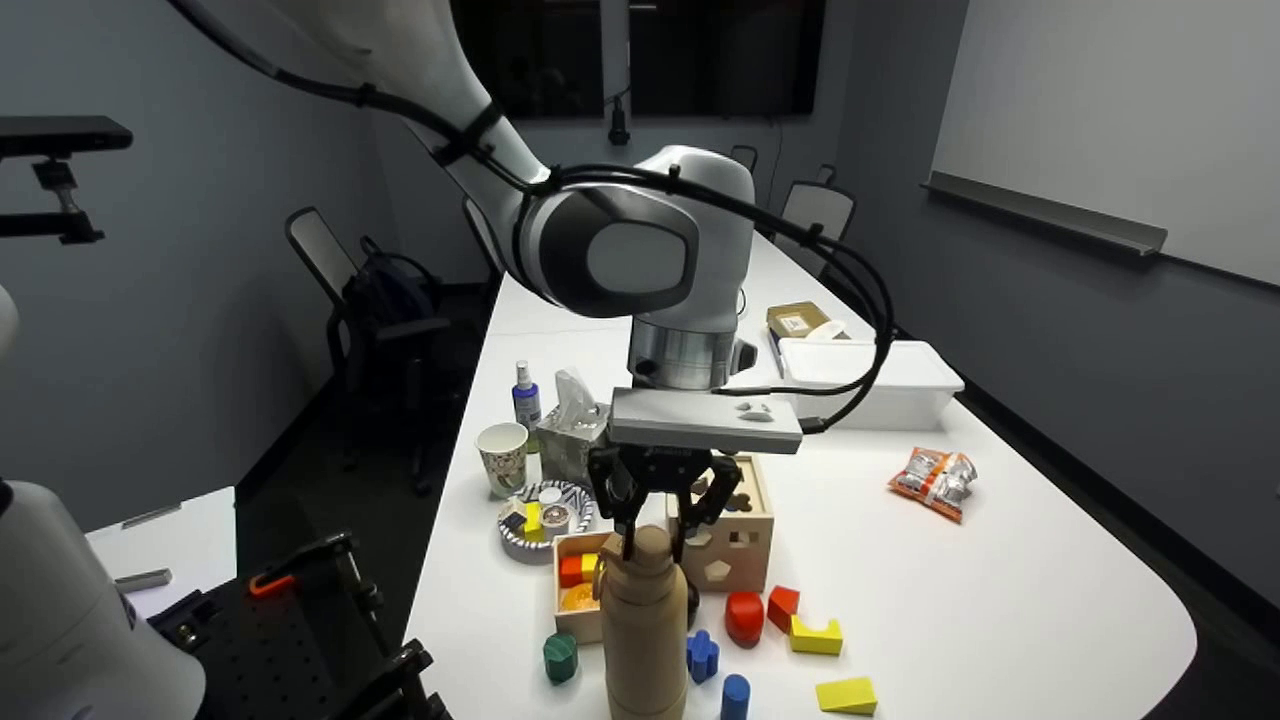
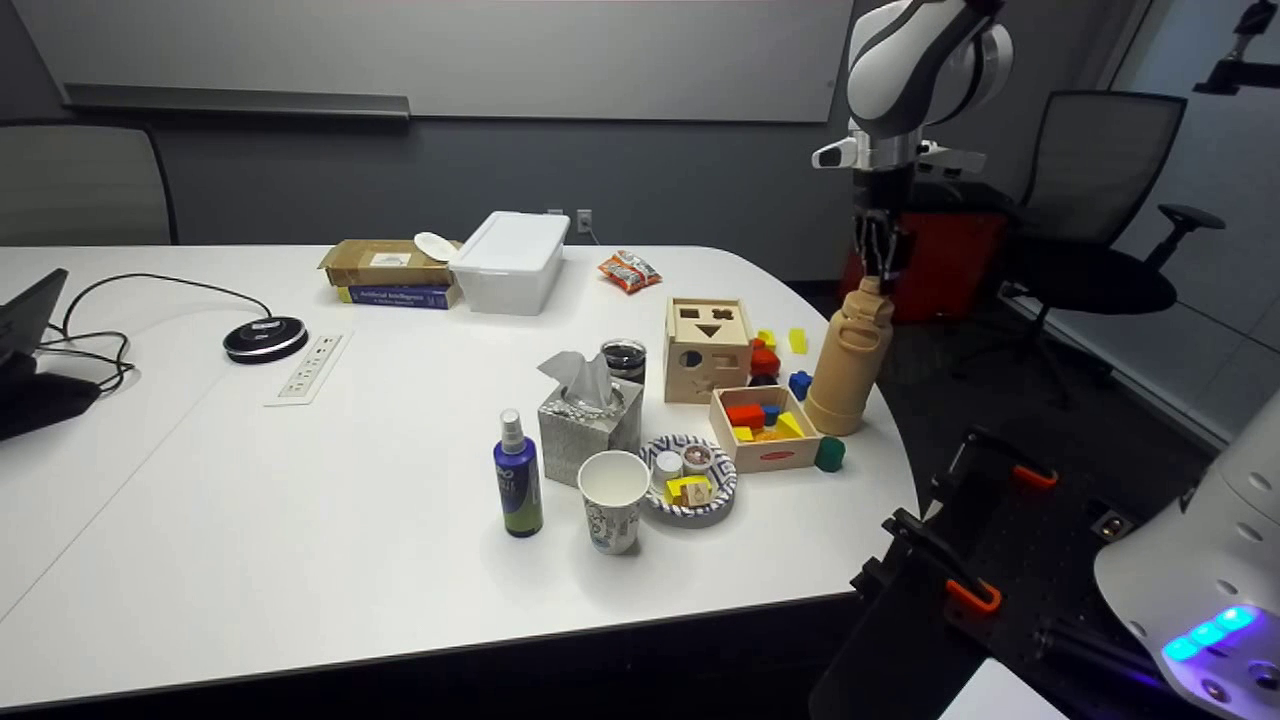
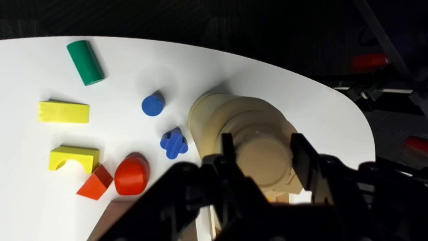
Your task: Turn the lid on the beige bottle.
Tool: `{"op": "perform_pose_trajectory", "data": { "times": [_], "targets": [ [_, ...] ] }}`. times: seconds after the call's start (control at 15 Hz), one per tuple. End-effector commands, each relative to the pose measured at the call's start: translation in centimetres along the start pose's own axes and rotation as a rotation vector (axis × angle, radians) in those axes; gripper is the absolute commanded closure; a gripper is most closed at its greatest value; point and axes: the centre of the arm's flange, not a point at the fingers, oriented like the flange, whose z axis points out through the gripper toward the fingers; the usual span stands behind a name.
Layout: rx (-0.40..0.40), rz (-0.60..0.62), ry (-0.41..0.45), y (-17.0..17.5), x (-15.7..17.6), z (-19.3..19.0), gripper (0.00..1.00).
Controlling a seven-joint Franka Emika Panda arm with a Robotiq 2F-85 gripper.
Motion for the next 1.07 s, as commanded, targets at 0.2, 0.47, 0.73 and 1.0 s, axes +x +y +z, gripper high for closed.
{"op": "perform_pose_trajectory", "data": {
  "times": [0.2,0.47,0.73,1.0],
  "targets": [
    [0.021,-0.121,-0.077,0.6,1.9,-0.9,0.80],
    [0.018,-0.125,-0.087,0.6,1.7,-0.8,0.80],
    [0.007,-0.071,-0.069,0.1,1.3,-0.6,0.80],
    [0.003,0.025,-0.046,0.0,1.0,-0.5,0.80]
  ]
}}
